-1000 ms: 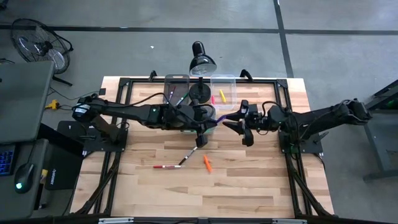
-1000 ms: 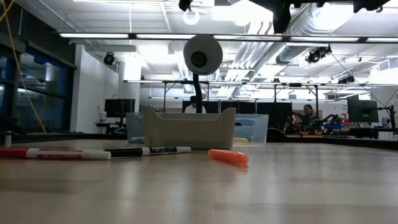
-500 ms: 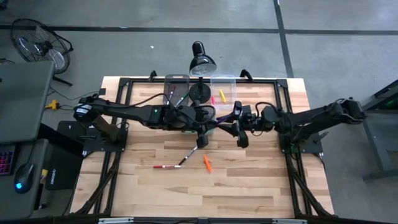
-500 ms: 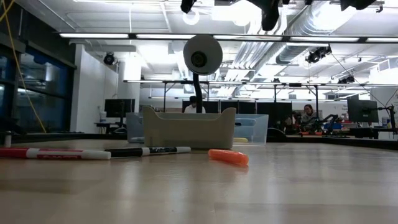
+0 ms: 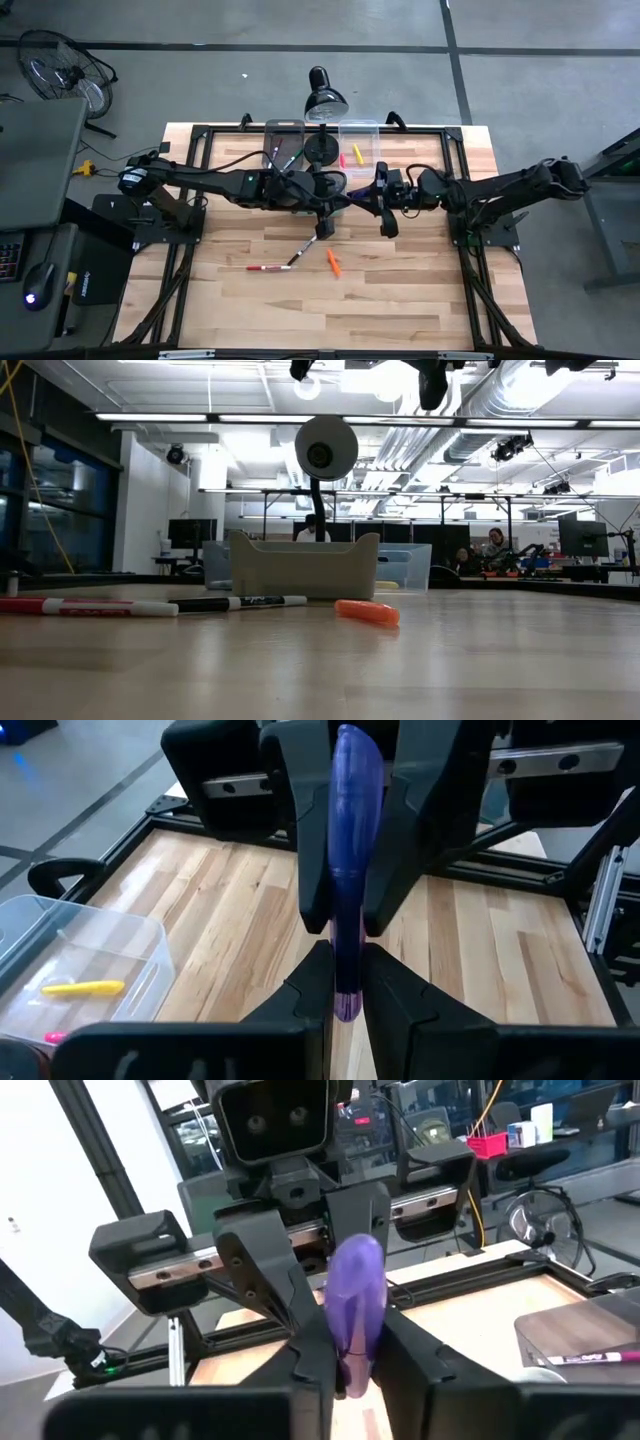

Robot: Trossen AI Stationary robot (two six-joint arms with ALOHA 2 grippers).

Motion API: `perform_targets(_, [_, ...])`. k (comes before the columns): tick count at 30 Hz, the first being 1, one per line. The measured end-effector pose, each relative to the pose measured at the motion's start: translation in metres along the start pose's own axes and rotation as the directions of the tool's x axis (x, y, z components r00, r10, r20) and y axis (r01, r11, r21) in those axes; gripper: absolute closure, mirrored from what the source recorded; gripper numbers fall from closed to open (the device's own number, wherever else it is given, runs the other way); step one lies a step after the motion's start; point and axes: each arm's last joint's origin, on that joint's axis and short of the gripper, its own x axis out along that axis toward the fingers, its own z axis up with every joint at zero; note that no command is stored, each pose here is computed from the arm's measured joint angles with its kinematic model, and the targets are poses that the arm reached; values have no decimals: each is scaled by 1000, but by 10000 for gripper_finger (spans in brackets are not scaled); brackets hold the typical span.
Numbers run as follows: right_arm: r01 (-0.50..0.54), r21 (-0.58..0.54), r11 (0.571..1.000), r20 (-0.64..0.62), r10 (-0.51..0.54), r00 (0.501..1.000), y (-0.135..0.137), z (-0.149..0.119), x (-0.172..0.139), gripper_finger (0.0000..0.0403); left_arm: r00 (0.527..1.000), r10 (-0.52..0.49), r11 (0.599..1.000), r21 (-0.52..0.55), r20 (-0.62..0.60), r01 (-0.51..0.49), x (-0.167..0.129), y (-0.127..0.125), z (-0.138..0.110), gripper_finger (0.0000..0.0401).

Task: Pick & Place Markers
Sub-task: Put the small purple marker into the transparent bin

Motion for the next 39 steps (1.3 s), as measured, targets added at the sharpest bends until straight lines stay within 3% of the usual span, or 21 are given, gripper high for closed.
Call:
perform_targets(15, [4,2,1000,-3,-4,1000,-1,0,0,364,1000,-14,1000,24,-6,14,0,0,0,363])
perform_targets(24, [54,2,999,-31,-54,998,-3,-4,0,364,1000,-12,998,65,-13,13,0,0,-1,256])
perform_targets(29, [143,14,990,-93,-141,986,-7,-7,-7,364,992,65,994,95,-106,-55,-4,4,-10,216])
perform_targets(33, [236,40,971,-134,-229,964,-12,-5,-19,364,972,165,985,76,-170,-154,-21,14,-12,211])
perform_targets(39, [354,55,934,-181,-339,923,-22,-1,-36,364,951,208,978,53,-227,-201,-46,26,-25,211])
